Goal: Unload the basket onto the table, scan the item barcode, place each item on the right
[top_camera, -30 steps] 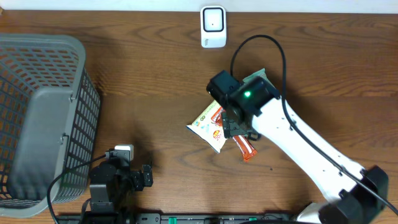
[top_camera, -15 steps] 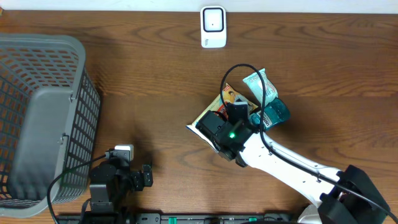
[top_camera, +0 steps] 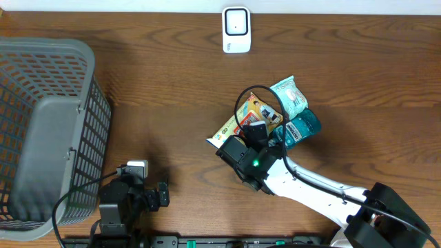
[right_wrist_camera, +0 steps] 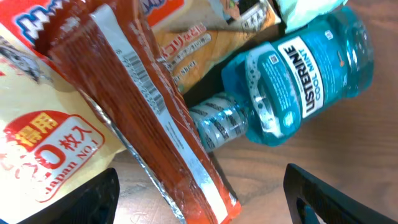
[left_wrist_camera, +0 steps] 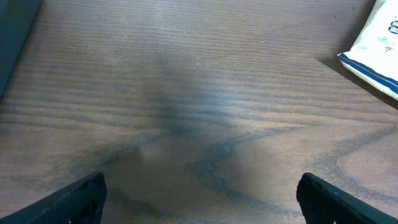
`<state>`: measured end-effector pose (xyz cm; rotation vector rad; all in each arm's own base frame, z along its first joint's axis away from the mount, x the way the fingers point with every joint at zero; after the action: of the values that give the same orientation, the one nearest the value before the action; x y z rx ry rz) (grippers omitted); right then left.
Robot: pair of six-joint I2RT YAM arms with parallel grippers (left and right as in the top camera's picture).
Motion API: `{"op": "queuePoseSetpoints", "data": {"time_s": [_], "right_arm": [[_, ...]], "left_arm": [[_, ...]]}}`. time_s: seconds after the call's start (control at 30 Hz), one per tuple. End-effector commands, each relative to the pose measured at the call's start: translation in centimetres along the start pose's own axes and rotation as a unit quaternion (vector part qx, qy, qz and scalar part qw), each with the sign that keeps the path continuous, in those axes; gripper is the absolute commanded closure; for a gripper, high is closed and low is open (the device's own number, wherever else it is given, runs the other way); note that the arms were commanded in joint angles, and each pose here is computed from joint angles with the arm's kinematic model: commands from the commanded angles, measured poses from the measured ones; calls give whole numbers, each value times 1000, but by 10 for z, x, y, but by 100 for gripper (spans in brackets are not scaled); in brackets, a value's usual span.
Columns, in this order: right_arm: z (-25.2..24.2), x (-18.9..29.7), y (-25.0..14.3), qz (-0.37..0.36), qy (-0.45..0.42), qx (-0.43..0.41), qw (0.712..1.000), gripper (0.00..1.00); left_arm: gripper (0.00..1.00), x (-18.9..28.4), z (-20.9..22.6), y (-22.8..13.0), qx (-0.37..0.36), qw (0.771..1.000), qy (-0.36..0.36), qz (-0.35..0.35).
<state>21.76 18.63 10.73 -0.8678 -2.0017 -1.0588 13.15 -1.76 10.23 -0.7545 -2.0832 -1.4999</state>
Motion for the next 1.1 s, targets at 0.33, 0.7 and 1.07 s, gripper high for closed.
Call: {"op": "queuePoseSetpoints", "data": {"time_s": [0.33,0.7,1.07], "right_arm": [[18,-54,-23,42,-94,103,989,39],[6,-54,-17,40,-191,157,968,99],[-18,35,77,-40,-200,291,935,99]], "left_arm": [[2,-1,1,-4,-4,1000,1,8],[2,-1,1,-4,-4,1000,1,8],[2,-1,1,-4,-4,1000,1,8]]}}
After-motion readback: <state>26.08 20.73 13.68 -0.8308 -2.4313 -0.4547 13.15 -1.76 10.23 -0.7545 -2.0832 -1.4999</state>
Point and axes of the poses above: each gripper's point midway between its finger pads, its own x axis back along the fingers, its own z axis along the line the jaws close on, y = z × x, the point moved 7 cm from there along x, back along the fingers, and after that the axes turned 12 degrees about x, right-handed, at the moved point
